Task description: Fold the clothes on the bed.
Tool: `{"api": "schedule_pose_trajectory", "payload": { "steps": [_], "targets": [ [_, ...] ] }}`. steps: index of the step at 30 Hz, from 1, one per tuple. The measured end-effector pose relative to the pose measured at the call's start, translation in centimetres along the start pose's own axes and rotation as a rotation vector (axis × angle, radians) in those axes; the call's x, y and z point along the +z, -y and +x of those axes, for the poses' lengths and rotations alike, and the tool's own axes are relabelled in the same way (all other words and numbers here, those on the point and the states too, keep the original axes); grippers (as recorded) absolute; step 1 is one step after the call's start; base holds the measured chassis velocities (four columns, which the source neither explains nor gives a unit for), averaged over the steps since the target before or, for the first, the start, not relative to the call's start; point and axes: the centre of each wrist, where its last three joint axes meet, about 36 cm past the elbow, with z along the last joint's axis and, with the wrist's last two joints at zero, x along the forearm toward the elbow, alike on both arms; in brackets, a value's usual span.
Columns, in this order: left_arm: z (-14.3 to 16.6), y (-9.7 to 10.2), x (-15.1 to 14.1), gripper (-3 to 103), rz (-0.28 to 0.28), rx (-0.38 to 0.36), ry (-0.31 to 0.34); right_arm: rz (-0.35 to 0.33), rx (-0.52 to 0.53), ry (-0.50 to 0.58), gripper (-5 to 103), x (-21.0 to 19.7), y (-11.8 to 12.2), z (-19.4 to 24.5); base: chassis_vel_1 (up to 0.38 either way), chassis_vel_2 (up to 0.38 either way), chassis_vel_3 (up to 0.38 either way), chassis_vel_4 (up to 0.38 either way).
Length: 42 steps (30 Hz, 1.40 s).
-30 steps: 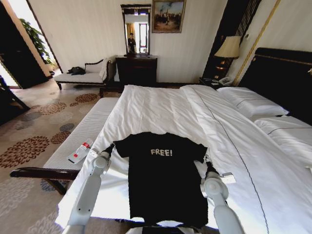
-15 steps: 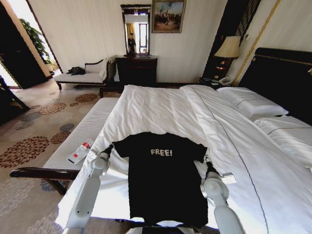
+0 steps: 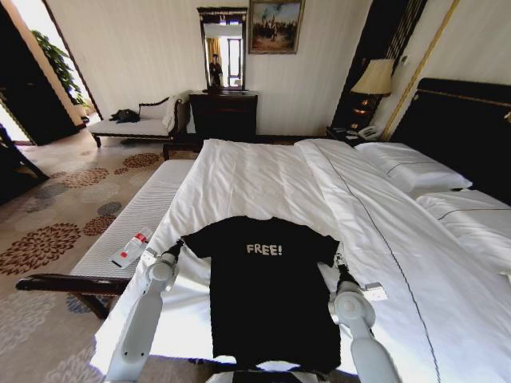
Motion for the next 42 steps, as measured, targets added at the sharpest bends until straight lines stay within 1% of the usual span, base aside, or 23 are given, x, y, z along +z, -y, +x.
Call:
{"api": "schedule_pose_trajectory", "payload": {
  "steps": [2,3,6,8,9,10,11,13,14,17,18,19,22,23,25,28,30,32,33,35,37,38,42],
  "targets": [
    [0.6,-0.4,-0.2,13,0.002,-0.009,0.007,-0.002,0.000,0.001,100,-0.1,0.0,-0.1,0.000,0.000,0.000,0.000],
    [0.6,-0.4,-0.2,13,0.002,-0.009,0.007,-0.002,0.000,0.001,100,-0.1,0.0,-0.1,0.000,0.000,0.000,0.000],
    [2.0,-1.0,-0.7,28,0.012,-0.017,0.030,-0.010,0.002,0.005,100,-0.5,-0.2,-0.7,0.000,0.000,0.000,0.000],
    [3.6,-1.0,-1.6,39,0.027,-0.018,0.066,-0.015,0.003,0.010,100,-0.8,-0.3,-1.3,0.000,0.000,0.000,0.000],
    [3.6,-1.0,-1.6,39,0.027,-0.018,0.066,-0.015,0.003,0.010,100,-0.8,-0.3,-1.3,0.000,0.000,0.000,0.000],
    [5.1,-0.7,-2.4,39,0.032,-0.006,0.095,-0.019,0.001,0.013,100,-1.2,-0.4,-1.5,0.000,0.000,0.000,0.000],
    [6.5,-0.3,-3.1,45,0.032,0.012,0.118,-0.021,-0.001,0.013,100,-1.5,-0.4,-1.6,0.000,0.000,0.000,0.000],
    [10.5,1.3,-4.7,56,0.017,0.082,0.173,-0.018,-0.008,0.006,100,-2.0,-0.3,-1.6,0.000,0.000,0.000,0.000],
    [10.5,1.3,-4.7,56,0.017,0.082,0.173,-0.018,-0.008,0.006,100,-2.0,-0.3,-1.6,0.000,0.000,0.000,0.000],
    [17.1,4.3,-6.2,72,-0.034,0.198,0.220,0.031,-0.001,-0.030,100,-2.0,0.1,-1.8,0.000,0.000,0.000,0.000],
    [17.1,4.3,-6.2,72,-0.034,0.198,0.220,0.031,-0.001,-0.030,100,-2.0,0.1,-1.8,0.000,0.000,0.000,0.000],
    [19.1,5.2,-6.2,72,-0.054,0.227,0.232,0.052,0.006,-0.042,100,-1.6,0.4,-2.0,0.000,0.000,0.000,0.000],
    [22.4,6.4,-5.3,88,-0.098,0.239,0.255,0.080,0.024,-0.057,100,-1.2,0.5,-2.3,0.000,0.000,0.000,0.000],
    [22.4,6.4,-5.3,88,-0.098,0.239,0.255,0.080,0.024,-0.057,100,-1.2,0.5,-2.3,0.000,0.000,0.000,0.000],
    [23.5,6.9,-4.3,98,-0.109,0.225,0.265,0.088,0.040,-0.063,100,-1.3,0.8,-2.1,0.000,0.000,0.000,0.000],
    [24.4,7.4,-3.8,99,-0.086,0.227,0.265,0.092,0.046,-0.059,100,-1.6,0.9,-2.0,0.000,0.000,0.000,0.000],
    [25.6,8.2,-3.6,100,-0.044,0.245,0.267,0.092,0.043,-0.055,100,-1.8,0.8,-2.3,0.000,0.000,0.000,0.000],
    [26.6,8.9,-3.7,100,-0.022,0.275,0.279,0.071,0.030,-0.061,100,-2.2,0.4,-2.8,0.000,0.000,0.000,0.000],
    [26.6,8.9,-3.7,100,-0.022,0.275,0.279,0.071,0.030,-0.061,100,-2.2,0.4,-2.8,0.000,0.000,0.000,0.000],
    [27.1,9.4,-3.9,100,-0.007,0.301,0.278,0.024,0.006,-0.074,100,-2.8,0.0,-3.6,0.000,0.000,0.000,0.000],
    [27.1,9.4,-4.0,100,0.001,0.315,0.259,0.001,-0.016,-0.080,100,-3.0,-0.2,-4.5,0.000,0.000,0.000,0.000],
    [27.1,9.4,-4.0,100,0.001,0.315,0.259,0.001,-0.016,-0.080,100,-3.0,-0.2,-4.5,0.000,0.000,0.000,0.000],
    [27.2,9.3,-4.7,100,0.006,0.331,0.227,-0.024,-0.054,-0.093,100,-2.7,-0.3,-7.7,0.000,0.000,0.000,0.000]
  ]
}}
